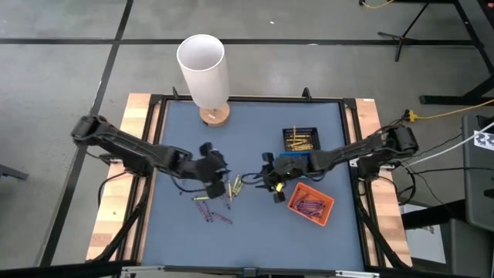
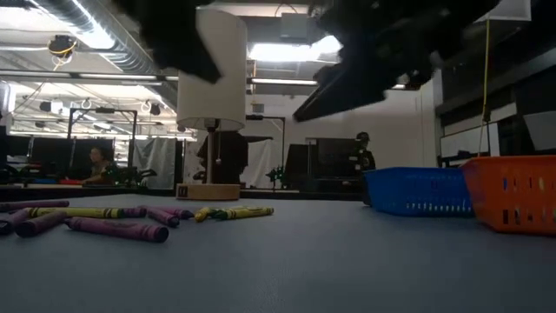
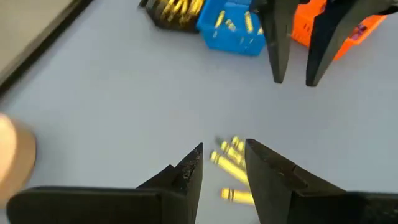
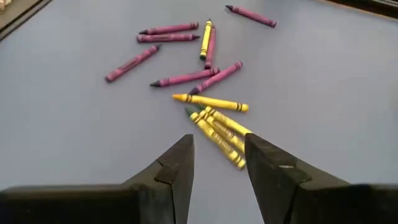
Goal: Sort crayons
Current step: Put the green crayon into the blue bin
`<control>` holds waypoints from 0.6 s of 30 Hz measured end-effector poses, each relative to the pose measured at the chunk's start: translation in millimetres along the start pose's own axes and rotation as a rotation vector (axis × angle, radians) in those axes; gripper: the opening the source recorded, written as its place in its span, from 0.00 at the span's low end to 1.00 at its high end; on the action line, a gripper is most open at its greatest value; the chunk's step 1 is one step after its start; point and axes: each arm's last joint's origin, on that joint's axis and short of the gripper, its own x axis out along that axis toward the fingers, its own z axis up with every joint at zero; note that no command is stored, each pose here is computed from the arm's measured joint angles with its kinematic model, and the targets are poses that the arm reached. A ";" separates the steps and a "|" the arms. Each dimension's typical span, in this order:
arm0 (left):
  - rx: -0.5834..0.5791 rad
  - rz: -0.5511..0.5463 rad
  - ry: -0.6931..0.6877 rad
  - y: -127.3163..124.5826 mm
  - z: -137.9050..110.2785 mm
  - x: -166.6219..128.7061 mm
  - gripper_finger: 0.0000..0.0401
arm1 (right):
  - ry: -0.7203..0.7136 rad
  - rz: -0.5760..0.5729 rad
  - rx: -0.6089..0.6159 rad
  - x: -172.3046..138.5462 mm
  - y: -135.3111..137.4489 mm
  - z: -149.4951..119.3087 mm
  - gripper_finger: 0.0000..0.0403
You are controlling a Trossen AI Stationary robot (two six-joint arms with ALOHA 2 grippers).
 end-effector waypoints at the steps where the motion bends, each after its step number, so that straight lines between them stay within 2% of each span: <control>1: -0.030 -0.005 -0.008 5.6 -7.1 -4.5 0.26 | -0.002 0.006 -0.001 4.7 -2.9 0.2 0.35; 9: -0.216 -0.006 0.011 33.6 -54.6 -19.0 0.26 | 0.038 0.053 -0.030 42.2 -14.7 -0.6 0.35; 18: -0.257 0.008 0.033 37.8 -67.3 -16.4 0.26 | 0.074 0.096 -0.082 80.0 -15.4 -5.0 0.35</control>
